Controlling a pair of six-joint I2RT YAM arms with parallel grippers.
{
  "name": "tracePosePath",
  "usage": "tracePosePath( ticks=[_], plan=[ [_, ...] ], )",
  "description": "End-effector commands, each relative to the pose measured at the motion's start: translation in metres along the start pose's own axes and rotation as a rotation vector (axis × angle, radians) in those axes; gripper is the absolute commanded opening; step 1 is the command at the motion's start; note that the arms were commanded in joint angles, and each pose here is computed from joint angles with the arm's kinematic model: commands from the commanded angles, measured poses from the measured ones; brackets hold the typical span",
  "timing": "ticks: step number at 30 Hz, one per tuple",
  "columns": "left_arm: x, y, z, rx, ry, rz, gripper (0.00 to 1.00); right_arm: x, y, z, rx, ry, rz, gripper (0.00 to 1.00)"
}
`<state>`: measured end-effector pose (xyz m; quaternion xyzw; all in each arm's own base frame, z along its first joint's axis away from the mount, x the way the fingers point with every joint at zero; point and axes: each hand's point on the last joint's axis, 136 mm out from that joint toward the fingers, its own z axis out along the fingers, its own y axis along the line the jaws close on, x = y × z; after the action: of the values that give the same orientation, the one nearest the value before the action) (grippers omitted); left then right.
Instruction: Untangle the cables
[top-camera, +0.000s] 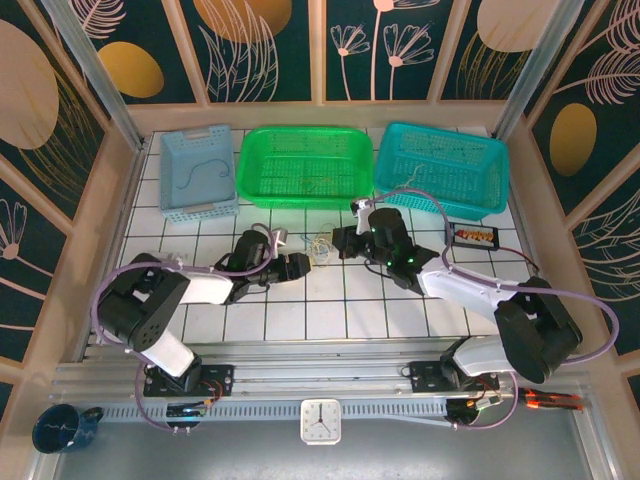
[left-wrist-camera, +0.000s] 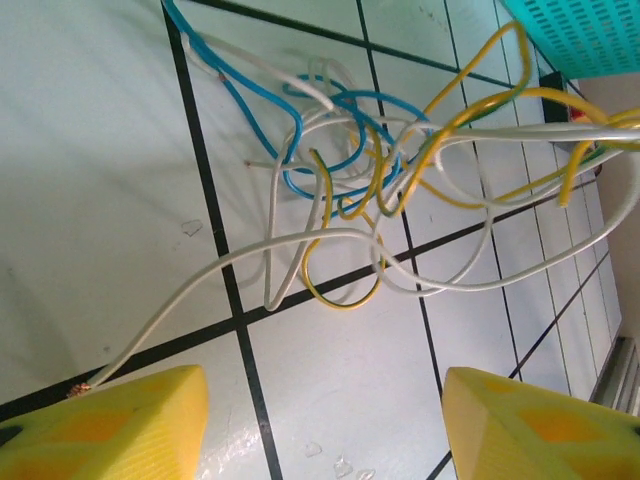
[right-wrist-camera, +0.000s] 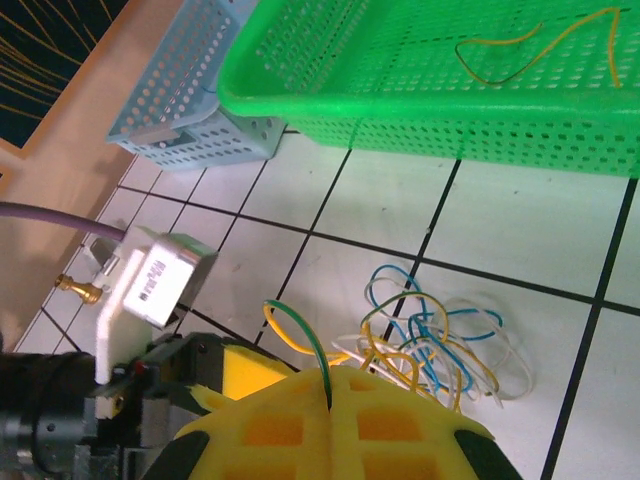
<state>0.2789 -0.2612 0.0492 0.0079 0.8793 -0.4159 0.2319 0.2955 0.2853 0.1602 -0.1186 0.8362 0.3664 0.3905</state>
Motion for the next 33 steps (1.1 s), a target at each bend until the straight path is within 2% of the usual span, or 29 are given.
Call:
tracePosePath(
  ticks=[1, 7, 15, 21, 25, 33],
  plan=[
    [-0.012, -0.011, -0.013, -0.003, -0.053, 0.036, 0.65, 0.007, -0.002, 0.001, -0.012, 0.004, 0.019, 0.00],
    [-0.037, -0.036, -0.028, 0.032, -0.138, 0.050, 0.73, 0.013, -0.001, -0.001, -0.023, 0.022, 0.019, 0.00],
    [-0.059, -0.077, -0.029, 0.164, -0.153, 0.084, 0.77, 0.012, 0.009, -0.007, -0.046, 0.028, 0.011, 0.00],
    [-0.057, -0.099, -0.035, 0.245, -0.126, 0.155, 0.68, 0.012, 0.015, -0.009, -0.053, 0.030, 0.007, 0.00],
    [-0.054, -0.101, -0.035, 0.260, -0.107, 0.167, 0.61, 0.009, 0.021, -0.009, -0.066, 0.028, 0.000, 0.00],
    [-0.052, -0.106, -0.030, 0.275, -0.095, 0.180, 0.55, 0.001, 0.035, -0.011, -0.092, 0.019, -0.018, 0.00]
  ],
)
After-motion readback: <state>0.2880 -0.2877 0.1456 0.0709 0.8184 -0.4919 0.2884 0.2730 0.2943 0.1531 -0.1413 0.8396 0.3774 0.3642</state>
